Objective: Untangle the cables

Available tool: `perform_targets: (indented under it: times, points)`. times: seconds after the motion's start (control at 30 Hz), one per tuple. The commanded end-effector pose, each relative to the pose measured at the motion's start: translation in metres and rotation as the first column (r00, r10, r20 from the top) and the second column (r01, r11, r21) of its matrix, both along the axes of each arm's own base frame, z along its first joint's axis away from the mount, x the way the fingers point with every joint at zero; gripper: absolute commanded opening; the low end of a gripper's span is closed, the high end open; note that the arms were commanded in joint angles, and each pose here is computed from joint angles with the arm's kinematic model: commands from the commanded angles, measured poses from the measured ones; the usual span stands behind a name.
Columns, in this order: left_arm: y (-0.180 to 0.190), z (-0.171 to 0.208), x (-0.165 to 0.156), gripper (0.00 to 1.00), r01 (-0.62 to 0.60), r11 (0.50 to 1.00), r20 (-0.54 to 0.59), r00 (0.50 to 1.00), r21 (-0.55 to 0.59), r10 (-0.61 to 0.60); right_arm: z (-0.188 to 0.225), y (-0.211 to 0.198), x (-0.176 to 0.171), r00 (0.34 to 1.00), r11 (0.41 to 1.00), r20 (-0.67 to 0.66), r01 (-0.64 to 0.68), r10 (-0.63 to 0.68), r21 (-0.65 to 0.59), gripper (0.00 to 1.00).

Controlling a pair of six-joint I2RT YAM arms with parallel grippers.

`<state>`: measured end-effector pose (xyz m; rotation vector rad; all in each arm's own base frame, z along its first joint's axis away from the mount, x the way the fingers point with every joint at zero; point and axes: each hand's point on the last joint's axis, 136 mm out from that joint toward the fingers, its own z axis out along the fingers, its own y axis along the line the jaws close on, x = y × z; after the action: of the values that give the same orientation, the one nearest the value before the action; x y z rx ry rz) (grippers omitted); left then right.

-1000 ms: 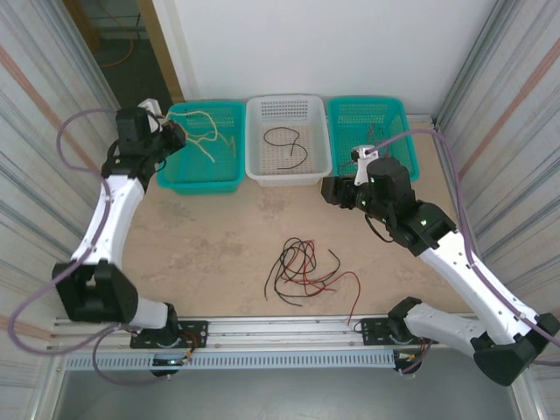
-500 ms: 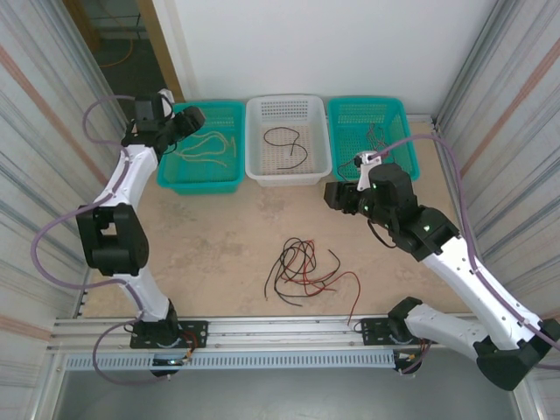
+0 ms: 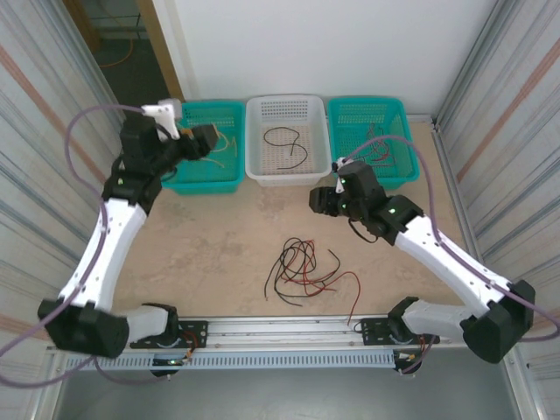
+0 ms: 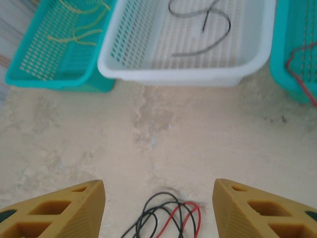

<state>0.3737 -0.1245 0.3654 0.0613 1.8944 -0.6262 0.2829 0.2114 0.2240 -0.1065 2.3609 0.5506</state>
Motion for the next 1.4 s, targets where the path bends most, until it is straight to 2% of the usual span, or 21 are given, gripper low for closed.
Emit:
perform_targets:
  times: [0.0,0.07,0.17,0.27,0.37,0.53,0.6,0.67,0.7,0.77,0.87,1.03,1.13,1.2,1.3,1.37]
  points:
    - [-0.02,-0.04,-0.039,0.78,0.123,0.991,-0.07,0.99,0.06,-0.118,-0.046,-0.002,-0.022,0.99,0.997,-0.137,0.03,-0.04,-0.075,0.57]
    - [-0.033,-0.054,-0.063,0.9,0.188,0.981,-0.096,0.978,0.048,-0.183,-0.074,-0.009,-0.036,0.975,0.992,-0.21,0.045,-0.069,-0.121,0.57]
    - [-0.037,-0.073,-0.083,0.94,0.197,0.978,-0.125,0.974,0.065,-0.188,-0.104,-0.005,-0.067,0.951,0.99,-0.31,-0.032,-0.011,-0.135,0.56]
    - [-0.032,-0.086,-0.088,0.98,0.173,0.983,-0.174,0.972,0.06,-0.16,-0.126,0.002,-0.104,0.922,0.971,-0.384,-0.14,0.057,-0.192,0.59]
    - [-0.034,-0.088,-0.091,0.99,0.187,0.981,-0.166,0.97,0.042,-0.178,-0.146,0.009,-0.133,0.879,0.955,-0.465,-0.217,0.103,-0.201,0.61]
    - [-0.036,-0.087,-0.089,0.99,0.169,0.985,-0.152,0.973,-0.036,-0.173,-0.178,0.015,-0.154,0.822,0.928,-0.558,-0.289,0.114,-0.235,0.6]
    - [-0.035,-0.089,-0.09,0.99,0.168,0.985,-0.165,0.971,-0.039,-0.172,-0.188,0.014,-0.151,0.816,0.915,-0.571,-0.293,0.089,-0.277,0.49]
    - [-0.033,-0.093,-0.09,0.9,0.162,0.987,-0.179,0.97,-0.012,-0.162,-0.195,0.01,-0.143,0.822,0.893,-0.565,-0.3,0.064,-0.335,0.28]
    - [-0.029,-0.096,-0.09,0.87,0.146,0.989,-0.194,0.971,0.004,-0.143,-0.196,0.006,-0.138,0.828,0.884,-0.558,-0.298,0.053,-0.36,0.22]
    - [-0.022,-0.101,-0.091,0.85,0.117,0.992,-0.221,0.969,0.037,-0.106,-0.199,-0.001,-0.12,0.836,0.888,-0.549,-0.271,0.026,-0.37,0.15]
    - [-0.016,-0.103,-0.092,0.79,0.094,0.994,-0.23,0.97,0.056,-0.078,-0.197,-0.001,-0.088,0.858,0.92,-0.514,-0.219,0.022,-0.326,0.11]
    - [-0.014,-0.104,-0.092,0.75,0.077,0.996,-0.222,0.973,0.045,-0.065,-0.177,0.013,-0.031,0.907,0.946,-0.418,-0.173,0.045,-0.273,0.11]
    - [-0.018,-0.109,-0.092,0.74,0.091,0.995,-0.237,0.968,0.035,-0.081,-0.174,0.02,-0.015,0.912,0.942,-0.404,-0.191,0.066,-0.276,0.13]
    - [-0.02,-0.115,-0.092,0.74,0.101,0.994,-0.254,0.963,0.031,-0.09,-0.17,0.021,-0.013,0.917,0.933,-0.391,-0.201,0.074,-0.297,0.19]
    - [-0.023,-0.127,-0.092,0.76,0.109,0.994,-0.285,0.954,0.024,-0.098,-0.158,0.016,-0.01,0.931,0.923,-0.36,-0.19,0.061,-0.334,0.37]
    - [-0.026,-0.133,-0.091,0.76,0.119,0.993,-0.303,0.947,0.013,-0.11,-0.147,0.014,-0.01,0.94,0.92,-0.336,-0.18,0.057,-0.348,0.46]
